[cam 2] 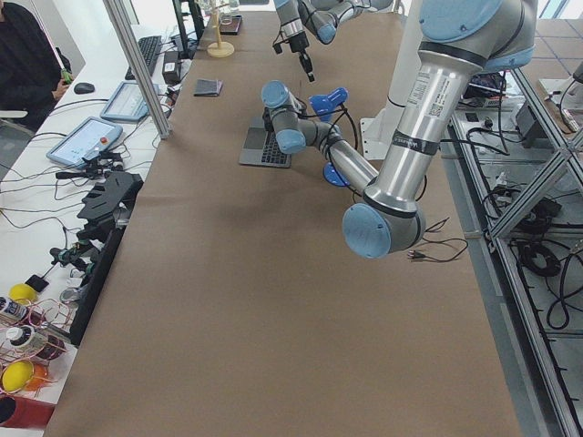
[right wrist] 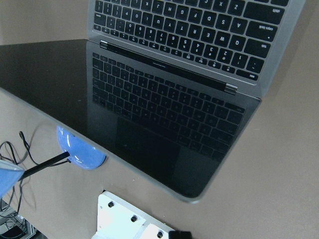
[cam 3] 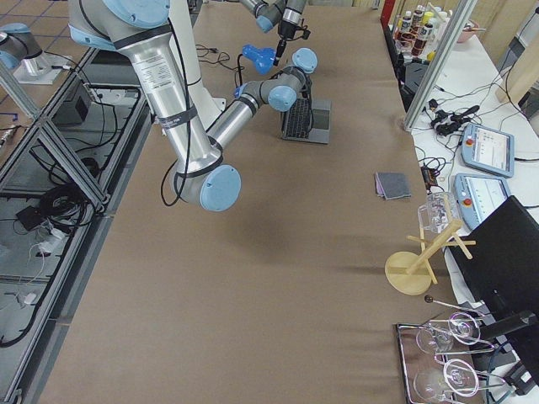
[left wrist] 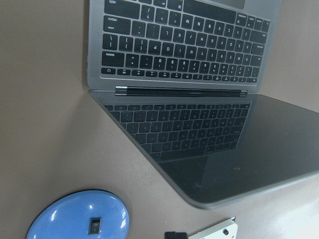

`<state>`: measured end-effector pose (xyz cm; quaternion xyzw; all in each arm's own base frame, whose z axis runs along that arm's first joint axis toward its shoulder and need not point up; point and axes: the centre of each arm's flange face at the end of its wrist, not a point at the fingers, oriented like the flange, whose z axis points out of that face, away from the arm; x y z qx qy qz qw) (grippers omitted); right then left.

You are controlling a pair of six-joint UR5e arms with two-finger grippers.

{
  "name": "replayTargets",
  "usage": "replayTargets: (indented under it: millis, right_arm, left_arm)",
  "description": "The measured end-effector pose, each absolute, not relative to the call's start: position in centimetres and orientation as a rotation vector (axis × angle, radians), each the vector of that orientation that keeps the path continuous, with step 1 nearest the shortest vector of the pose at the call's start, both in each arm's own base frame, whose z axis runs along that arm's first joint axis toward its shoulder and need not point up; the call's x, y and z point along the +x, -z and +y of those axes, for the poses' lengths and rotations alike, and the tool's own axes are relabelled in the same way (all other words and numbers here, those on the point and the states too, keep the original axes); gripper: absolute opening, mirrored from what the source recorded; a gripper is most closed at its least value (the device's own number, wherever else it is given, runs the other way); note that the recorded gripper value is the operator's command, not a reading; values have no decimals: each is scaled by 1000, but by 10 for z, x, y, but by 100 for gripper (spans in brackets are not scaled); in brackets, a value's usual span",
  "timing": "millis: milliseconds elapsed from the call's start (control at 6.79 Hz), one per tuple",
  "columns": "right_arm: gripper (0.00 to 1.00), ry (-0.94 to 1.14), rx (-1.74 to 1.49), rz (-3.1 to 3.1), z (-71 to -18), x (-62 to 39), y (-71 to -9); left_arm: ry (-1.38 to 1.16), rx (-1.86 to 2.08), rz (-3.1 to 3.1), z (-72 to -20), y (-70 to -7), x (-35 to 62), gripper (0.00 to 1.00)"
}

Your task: Close laptop

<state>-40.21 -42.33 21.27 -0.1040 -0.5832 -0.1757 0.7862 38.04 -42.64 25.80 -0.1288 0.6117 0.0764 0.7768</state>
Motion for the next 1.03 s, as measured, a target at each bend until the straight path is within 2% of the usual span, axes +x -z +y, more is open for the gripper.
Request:
replayTargets:
  millis: [1032]
  right_arm:
    - [0, 312, -102, -1219, -440, -407, -201]
  left_arm:
    - [-155, -255, 1321, -438, -242, 404, 0]
